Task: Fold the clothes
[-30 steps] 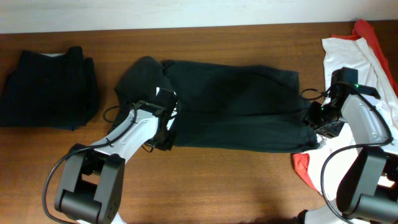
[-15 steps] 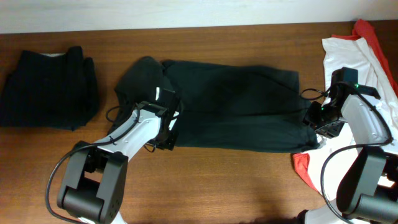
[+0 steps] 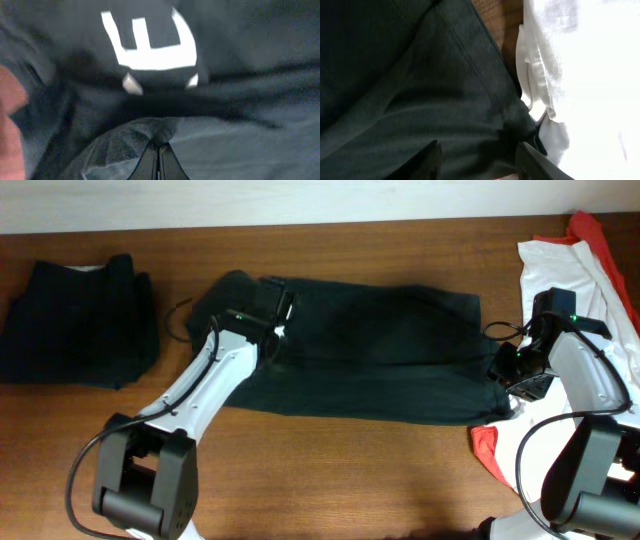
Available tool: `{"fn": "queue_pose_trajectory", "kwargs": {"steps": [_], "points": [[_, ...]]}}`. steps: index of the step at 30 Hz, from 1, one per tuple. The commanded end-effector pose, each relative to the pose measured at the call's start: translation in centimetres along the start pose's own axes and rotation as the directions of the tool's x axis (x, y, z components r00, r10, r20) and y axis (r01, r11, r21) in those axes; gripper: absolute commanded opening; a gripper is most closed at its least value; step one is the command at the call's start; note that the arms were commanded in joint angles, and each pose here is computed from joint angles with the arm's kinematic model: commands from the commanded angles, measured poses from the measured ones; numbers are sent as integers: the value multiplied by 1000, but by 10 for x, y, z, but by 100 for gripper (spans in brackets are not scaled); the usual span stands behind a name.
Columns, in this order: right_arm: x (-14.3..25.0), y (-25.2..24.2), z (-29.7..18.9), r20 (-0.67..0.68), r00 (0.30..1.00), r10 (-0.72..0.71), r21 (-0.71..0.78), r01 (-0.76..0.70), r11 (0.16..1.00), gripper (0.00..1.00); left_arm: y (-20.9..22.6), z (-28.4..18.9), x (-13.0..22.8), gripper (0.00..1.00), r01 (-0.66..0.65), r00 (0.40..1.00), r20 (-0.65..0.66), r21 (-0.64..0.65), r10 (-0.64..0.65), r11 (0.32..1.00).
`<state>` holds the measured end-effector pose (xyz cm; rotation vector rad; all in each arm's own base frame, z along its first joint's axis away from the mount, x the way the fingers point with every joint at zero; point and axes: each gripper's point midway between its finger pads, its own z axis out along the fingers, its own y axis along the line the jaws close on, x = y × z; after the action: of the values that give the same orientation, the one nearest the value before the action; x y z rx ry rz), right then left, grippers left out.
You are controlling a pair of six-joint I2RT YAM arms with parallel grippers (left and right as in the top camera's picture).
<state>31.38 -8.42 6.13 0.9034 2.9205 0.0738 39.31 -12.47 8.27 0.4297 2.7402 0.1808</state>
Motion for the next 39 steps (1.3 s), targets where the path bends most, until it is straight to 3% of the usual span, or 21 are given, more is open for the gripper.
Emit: {"fn": "queue_pose_trajectory", "kwargs": {"steps": [1, 3, 6, 21, 27, 37, 38, 39], "points": [[-5, 2, -9, 29, 1000, 7, -11, -7, 1000, 52, -18, 10, 10, 35, -4, 998, -55, 88, 9, 996], [-5, 2, -9, 29, 1000, 7, -11, -7, 1000, 52, -19, 14, 18, 44, -8, 996, -91, 91, 17, 996], [-5, 2, -9, 29, 1000, 7, -11, -7, 1000, 52, -1, 15, 30, 49, 13, 990, -143, 52, -5, 999], [-5, 2, -9, 29, 1000, 7, -11, -7, 1000, 52, 125, 30, 50, 48, 344, 925, -164, -30, -344, 939], [-5, 2, -9, 29, 1000, 7, -12, -7, 1000, 55, 146, 35, 53, 40, 434, 890, -146, -22, -432, 901], [-5, 2, -9, 29, 1000, 7, -11, -7, 1000, 56, 136, 73, 71, 36, 433, 872, -244, -16, -424, 901], [-5, 2, -9, 29, 1000, 7, -11, -7, 1000, 56, 136, 76, 72, 34, 427, 875, -247, -14, -417, 904], [-5, 2, -9, 29, 1000, 7, -11, -7, 1000, 56, 138, 81, 73, 25, 423, 875, -247, -31, -417, 906]]}}
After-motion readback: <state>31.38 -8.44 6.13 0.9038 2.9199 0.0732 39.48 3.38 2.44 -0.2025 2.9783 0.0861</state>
